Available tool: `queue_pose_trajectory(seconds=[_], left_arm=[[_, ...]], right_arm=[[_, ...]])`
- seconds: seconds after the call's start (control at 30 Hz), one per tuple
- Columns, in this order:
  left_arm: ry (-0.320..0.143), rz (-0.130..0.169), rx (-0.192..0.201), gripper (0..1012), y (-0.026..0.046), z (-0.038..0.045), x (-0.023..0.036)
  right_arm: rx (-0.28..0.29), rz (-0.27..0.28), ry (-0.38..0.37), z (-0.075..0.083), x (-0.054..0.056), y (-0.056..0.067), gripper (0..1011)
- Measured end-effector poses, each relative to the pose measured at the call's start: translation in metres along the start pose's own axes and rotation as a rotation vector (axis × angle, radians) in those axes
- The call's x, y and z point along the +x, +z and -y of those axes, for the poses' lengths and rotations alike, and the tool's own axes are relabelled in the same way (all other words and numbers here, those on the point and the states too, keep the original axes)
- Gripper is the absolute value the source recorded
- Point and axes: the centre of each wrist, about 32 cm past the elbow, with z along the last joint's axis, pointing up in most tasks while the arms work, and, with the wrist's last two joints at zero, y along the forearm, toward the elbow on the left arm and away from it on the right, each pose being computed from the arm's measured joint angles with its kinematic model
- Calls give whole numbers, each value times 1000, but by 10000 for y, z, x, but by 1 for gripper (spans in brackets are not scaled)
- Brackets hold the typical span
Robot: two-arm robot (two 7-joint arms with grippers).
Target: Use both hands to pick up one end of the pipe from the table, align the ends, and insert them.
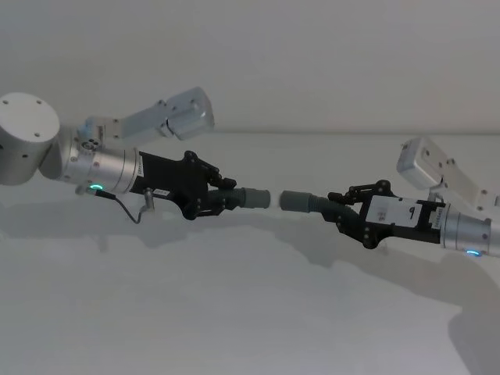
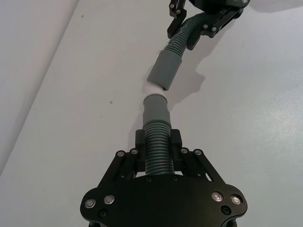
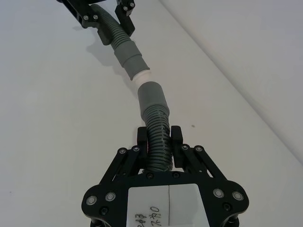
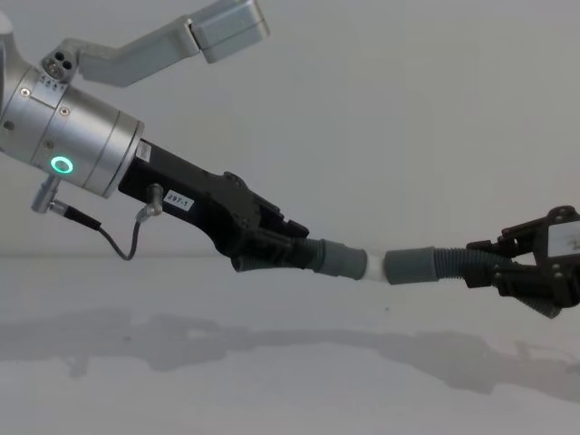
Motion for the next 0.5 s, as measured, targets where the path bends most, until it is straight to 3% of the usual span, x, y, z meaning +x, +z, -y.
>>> queue_pose_trajectory(seconds=[0.5], left_arm=[[-8, 2, -19, 298, -25, -28, 11]], right_arm=[[9, -28, -1, -27, 48, -48, 282]])
